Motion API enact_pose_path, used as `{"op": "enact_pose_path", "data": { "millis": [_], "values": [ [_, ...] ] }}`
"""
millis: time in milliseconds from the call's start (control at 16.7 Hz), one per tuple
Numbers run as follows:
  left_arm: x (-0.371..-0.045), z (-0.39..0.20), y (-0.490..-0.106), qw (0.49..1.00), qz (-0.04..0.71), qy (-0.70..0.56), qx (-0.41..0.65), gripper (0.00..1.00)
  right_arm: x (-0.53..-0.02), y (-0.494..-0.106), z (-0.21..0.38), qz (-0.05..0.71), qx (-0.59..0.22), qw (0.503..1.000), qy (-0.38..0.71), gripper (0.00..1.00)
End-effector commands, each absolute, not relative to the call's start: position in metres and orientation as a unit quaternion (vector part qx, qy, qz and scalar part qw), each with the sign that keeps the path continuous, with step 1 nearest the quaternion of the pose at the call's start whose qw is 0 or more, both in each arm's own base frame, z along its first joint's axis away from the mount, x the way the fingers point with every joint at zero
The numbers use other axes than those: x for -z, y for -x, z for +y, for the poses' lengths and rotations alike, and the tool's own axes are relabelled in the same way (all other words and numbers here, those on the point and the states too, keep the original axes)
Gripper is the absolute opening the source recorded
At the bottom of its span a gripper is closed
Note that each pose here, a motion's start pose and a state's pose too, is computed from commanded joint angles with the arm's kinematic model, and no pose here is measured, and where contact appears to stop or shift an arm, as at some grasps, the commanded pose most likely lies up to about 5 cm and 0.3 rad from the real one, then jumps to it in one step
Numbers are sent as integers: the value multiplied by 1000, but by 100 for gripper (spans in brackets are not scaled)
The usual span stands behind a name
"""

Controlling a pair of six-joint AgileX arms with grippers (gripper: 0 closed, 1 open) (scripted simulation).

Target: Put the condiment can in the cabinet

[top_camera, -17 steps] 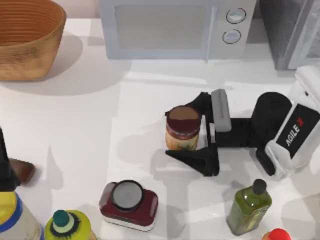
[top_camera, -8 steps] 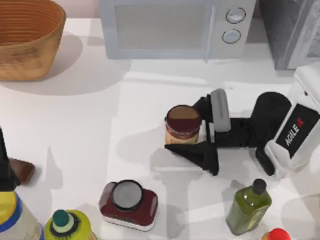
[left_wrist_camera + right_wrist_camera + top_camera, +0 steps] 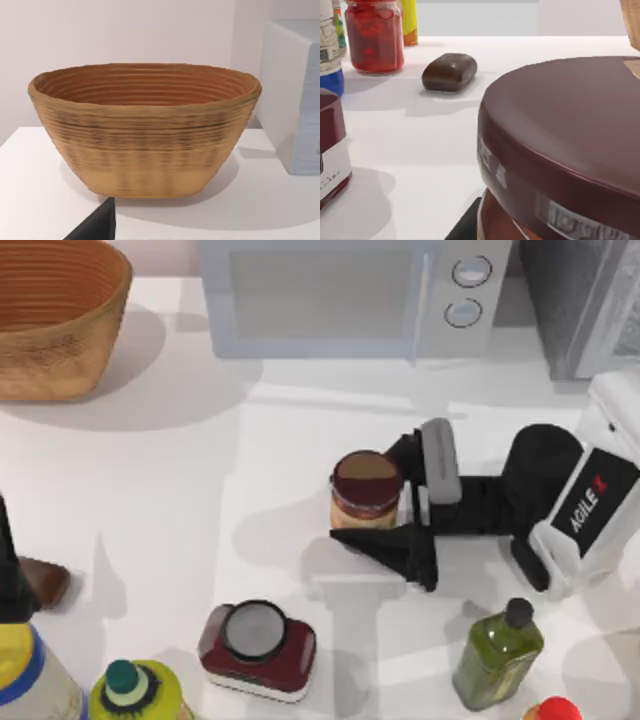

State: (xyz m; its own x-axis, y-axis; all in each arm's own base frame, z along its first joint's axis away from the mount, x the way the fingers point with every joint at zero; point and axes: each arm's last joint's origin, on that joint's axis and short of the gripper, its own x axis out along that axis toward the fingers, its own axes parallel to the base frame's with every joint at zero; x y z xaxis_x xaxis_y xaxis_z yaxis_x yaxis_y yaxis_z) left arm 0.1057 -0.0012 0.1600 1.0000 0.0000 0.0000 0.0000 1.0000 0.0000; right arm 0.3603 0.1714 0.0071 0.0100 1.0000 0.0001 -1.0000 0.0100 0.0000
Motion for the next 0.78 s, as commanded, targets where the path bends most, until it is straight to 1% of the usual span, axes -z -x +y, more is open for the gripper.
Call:
{"op": "enact_pose_path", "data": {
  "millis": [240, 420, 600, 780],
  "values": [
    [-160, -1, -106, 1000, 0, 0, 0, 100, -8, -361, 170, 1, -703, 712, -1, 0],
    [-160, -1, -106, 1000, 0, 0, 0, 100, -18, -362, 171, 15, -703, 711, -8, 0],
    [-160, -1, -106, 1000, 0, 0, 0, 100, -48, -366, 171, 21, -701, 713, -12, 0],
    [-160, -1, -106, 1000, 0, 0, 0, 100, -92, -368, 173, 13, -702, 712, -8, 0]
  ]
}}
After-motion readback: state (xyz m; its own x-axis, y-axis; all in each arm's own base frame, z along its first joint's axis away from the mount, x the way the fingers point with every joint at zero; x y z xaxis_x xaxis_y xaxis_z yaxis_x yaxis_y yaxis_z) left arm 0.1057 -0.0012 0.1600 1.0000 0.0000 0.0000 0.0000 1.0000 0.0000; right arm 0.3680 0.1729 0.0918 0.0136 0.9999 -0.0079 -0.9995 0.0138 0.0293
